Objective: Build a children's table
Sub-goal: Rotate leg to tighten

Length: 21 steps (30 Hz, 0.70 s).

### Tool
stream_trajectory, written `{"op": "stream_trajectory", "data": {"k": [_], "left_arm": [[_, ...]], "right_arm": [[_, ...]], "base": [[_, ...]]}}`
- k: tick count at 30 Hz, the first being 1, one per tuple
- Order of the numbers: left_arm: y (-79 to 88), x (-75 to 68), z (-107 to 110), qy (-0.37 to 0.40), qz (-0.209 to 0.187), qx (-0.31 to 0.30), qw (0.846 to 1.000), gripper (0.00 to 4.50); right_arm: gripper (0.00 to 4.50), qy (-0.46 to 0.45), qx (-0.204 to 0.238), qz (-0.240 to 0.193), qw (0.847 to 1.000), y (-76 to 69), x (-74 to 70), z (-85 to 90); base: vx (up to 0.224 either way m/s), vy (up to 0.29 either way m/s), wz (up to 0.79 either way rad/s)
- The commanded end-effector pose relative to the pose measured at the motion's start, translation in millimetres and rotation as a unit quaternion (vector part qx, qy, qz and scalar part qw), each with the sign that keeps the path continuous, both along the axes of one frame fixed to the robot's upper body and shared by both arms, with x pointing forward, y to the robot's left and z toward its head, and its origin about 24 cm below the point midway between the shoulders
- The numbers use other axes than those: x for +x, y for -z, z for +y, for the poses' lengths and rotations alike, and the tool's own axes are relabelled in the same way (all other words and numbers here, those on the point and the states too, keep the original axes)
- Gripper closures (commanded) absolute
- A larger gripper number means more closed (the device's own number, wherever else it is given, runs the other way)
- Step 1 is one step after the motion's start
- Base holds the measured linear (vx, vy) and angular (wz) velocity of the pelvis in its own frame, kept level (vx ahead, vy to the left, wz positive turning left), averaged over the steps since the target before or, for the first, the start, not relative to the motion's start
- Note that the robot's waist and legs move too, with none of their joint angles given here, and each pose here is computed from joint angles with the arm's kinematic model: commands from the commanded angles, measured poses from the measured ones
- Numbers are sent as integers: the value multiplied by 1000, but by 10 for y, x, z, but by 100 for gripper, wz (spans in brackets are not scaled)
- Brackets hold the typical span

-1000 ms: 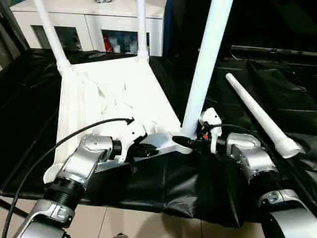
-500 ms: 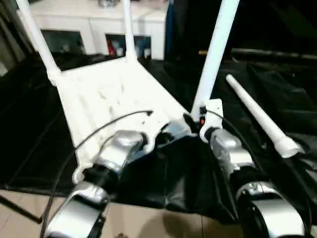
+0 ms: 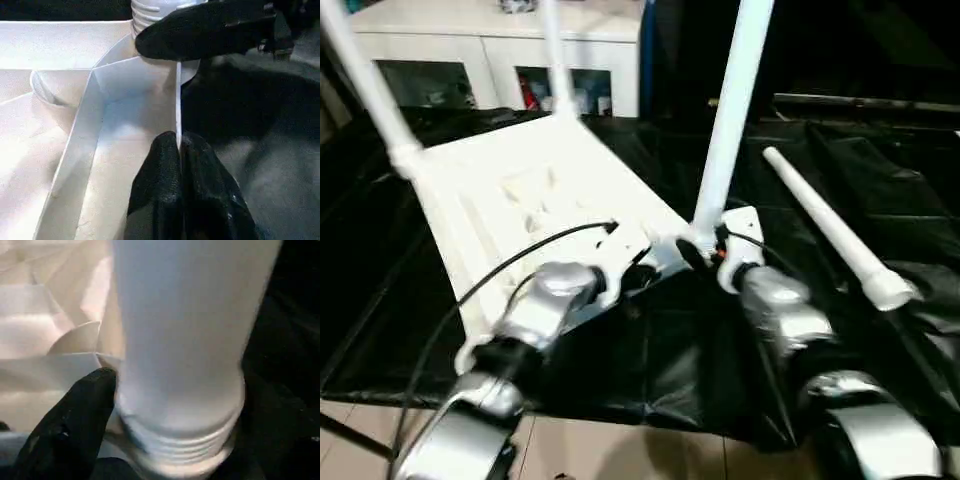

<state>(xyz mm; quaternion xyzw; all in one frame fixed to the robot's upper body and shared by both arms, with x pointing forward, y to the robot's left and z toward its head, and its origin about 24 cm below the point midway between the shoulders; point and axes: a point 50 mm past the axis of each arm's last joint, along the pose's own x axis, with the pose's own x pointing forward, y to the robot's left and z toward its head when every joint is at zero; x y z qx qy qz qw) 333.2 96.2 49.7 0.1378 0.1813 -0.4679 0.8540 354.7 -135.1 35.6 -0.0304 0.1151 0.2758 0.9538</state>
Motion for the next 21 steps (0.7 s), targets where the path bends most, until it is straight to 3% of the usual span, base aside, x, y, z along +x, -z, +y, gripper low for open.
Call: {"op": "stream_trajectory", "data": {"k": [1,4,10,16,17,21], "left_arm": [[-13,-92,1,42,1,-43,998,450],[-28,-170,71,78,13,-49,996,450],[-66,-245,149,102,25,-54,993,450],[-75,-256,172,103,26,-53,993,450],[-76,-257,176,103,26,-53,993,450],[-81,-262,181,103,27,-53,993,450]], "right_arm": [[56,-63,-21,-16,998,-77,-28,-66],[56,-135,-53,-26,989,-125,-85,-172],[56,-208,-32,-9,977,-226,-122,-269],[74,-234,-21,-1,972,-213,-143,-204],[102,-239,-19,4,971,-196,-153,-187],[121,-248,-14,15,969,-156,-173,-165]], "base": [[0,0,0],[0,0,0],[0,0,0],[0,0,0],[0,0,0],[0,0,0]]}}
